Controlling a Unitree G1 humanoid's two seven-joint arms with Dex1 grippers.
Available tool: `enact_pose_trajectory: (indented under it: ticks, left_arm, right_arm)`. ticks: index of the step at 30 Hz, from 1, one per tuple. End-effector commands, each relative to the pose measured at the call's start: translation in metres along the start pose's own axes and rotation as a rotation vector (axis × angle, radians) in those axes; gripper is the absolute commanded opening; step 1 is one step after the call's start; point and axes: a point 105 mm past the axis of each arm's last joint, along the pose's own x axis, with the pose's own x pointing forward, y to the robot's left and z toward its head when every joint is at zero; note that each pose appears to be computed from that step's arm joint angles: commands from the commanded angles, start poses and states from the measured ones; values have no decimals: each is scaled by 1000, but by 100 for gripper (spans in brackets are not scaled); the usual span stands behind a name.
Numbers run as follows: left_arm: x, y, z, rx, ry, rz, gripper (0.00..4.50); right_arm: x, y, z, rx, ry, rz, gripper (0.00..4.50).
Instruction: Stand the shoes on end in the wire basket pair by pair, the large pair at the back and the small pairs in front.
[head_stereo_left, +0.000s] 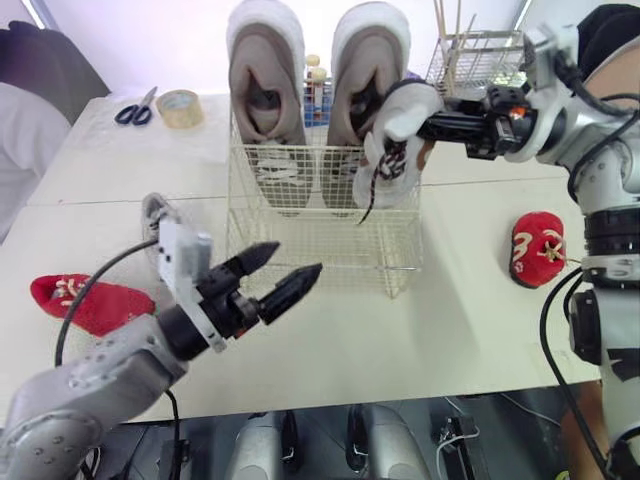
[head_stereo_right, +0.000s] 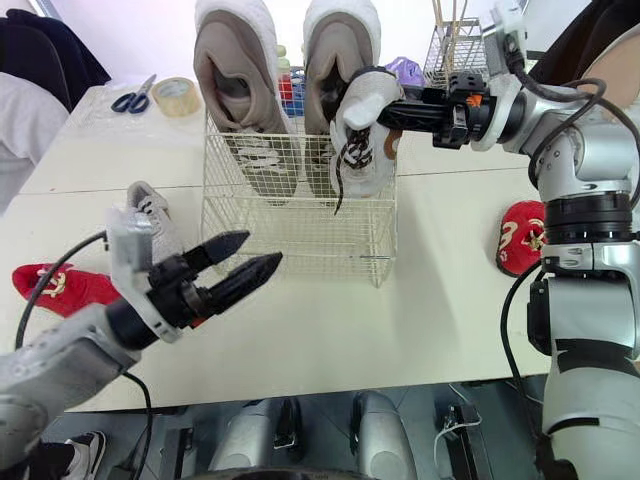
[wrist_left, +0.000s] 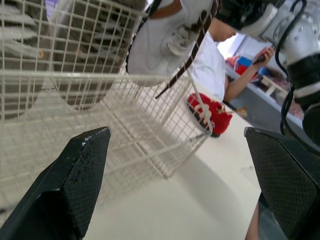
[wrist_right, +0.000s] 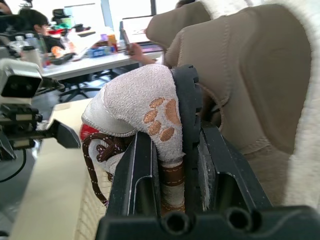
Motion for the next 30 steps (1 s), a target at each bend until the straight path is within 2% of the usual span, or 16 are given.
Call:
enact_pose_trajectory:
  ticks: [1,5,7,8,12,20,27,30]
  left_arm:
    - [-1,-9,1,47,-1,-36,445]
    - [-2,-8,0,55,5,-39,445]
    - [-2,-7,0,54,3,-41,450]
    - [-2,-7,0,53,2,-42,450]
    - [-4,-6,-1,42,7,-46,450]
    - [-4,-5,-3,28,23,-63,450]
    - [-11,0,9,41,31,-77,450]
    - [-18,-1,24,14,3,-103,450]
  right_arm:
    - [5,7,9,-18,-25,42,50]
    - [8,5,-7,9,-7,29,50]
    - [5,5,-16,35,2,14,152]
    - [4,5,-18,43,5,10,188]
    - [-7,2,-17,22,17,-49,392]
    - [-28,10,-8,-21,70,-110,392]
    - [-39,25,41,-96,-25,-102,392]
    - [-39,32,66,-158,-83,-82,392]
